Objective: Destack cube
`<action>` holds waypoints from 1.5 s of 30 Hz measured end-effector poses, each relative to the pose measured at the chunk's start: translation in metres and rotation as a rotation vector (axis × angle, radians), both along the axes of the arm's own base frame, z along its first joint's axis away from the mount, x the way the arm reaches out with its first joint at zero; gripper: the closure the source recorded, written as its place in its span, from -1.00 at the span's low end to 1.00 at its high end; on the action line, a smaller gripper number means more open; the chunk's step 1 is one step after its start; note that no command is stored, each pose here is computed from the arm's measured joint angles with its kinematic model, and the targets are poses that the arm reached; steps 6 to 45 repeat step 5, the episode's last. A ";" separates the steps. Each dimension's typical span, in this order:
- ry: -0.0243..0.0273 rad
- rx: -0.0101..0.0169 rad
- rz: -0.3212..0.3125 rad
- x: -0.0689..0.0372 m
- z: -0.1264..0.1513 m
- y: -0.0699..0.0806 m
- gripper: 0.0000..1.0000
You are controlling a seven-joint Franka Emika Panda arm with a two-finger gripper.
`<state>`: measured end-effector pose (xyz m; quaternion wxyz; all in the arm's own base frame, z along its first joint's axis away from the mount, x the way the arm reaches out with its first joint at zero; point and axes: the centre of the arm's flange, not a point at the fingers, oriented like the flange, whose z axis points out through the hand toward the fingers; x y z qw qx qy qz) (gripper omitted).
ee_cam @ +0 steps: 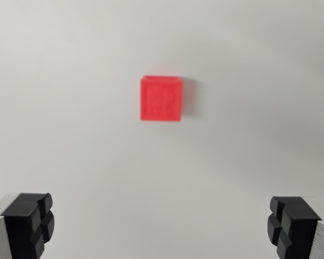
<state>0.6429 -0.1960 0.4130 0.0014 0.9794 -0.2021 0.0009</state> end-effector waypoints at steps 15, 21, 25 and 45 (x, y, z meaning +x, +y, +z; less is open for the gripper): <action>0.0000 0.0000 0.000 0.000 0.000 0.000 -1.00; 0.0000 0.0000 0.000 0.000 0.000 0.000 -1.00; 0.0000 0.0000 0.000 0.000 0.000 0.000 -1.00; 0.0000 0.0000 0.000 0.000 0.000 0.000 -1.00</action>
